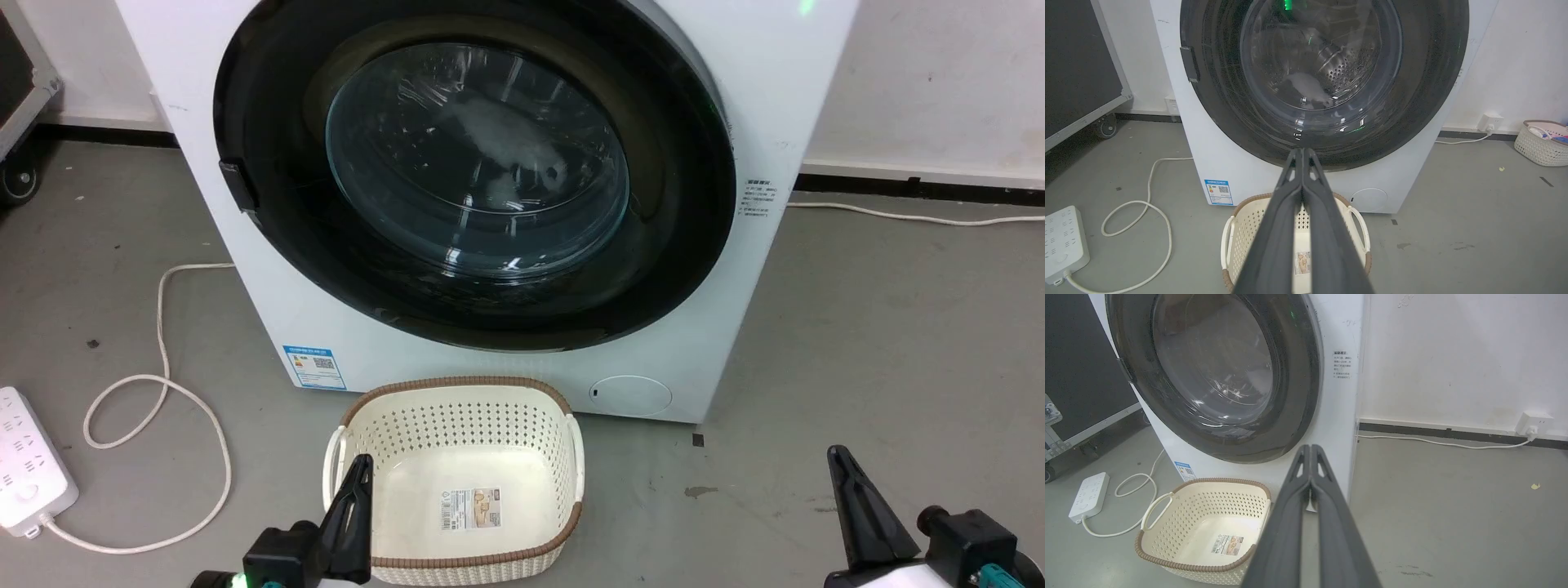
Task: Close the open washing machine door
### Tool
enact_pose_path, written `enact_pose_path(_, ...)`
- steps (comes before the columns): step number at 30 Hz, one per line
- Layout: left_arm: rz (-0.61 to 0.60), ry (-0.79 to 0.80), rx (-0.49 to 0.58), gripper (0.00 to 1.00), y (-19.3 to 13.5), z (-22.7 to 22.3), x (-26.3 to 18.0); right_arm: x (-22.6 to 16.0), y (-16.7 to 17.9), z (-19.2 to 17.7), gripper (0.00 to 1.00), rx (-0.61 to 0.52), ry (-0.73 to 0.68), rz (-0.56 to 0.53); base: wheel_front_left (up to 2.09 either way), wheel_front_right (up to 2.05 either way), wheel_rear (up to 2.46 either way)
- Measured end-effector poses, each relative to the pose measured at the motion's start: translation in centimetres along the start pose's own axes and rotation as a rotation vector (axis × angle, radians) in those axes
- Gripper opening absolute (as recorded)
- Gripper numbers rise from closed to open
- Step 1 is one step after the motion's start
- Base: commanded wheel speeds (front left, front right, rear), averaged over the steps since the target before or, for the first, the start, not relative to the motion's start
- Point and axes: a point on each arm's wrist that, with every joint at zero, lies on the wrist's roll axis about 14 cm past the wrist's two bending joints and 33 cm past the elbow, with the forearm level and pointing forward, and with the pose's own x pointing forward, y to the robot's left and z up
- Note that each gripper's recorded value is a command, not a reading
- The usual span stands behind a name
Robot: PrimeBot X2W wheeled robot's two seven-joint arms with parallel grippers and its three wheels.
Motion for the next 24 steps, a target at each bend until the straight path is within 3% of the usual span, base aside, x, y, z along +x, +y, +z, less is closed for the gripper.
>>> enact_pose_path(24, 0.013, 0.019, 0.029, 0.0, 0.46, 0.32, 0.69, 0.29, 0.18, 0.37, 0.0, -0.027, 0.019, 0.008, 0.0, 0.0, 0.0)
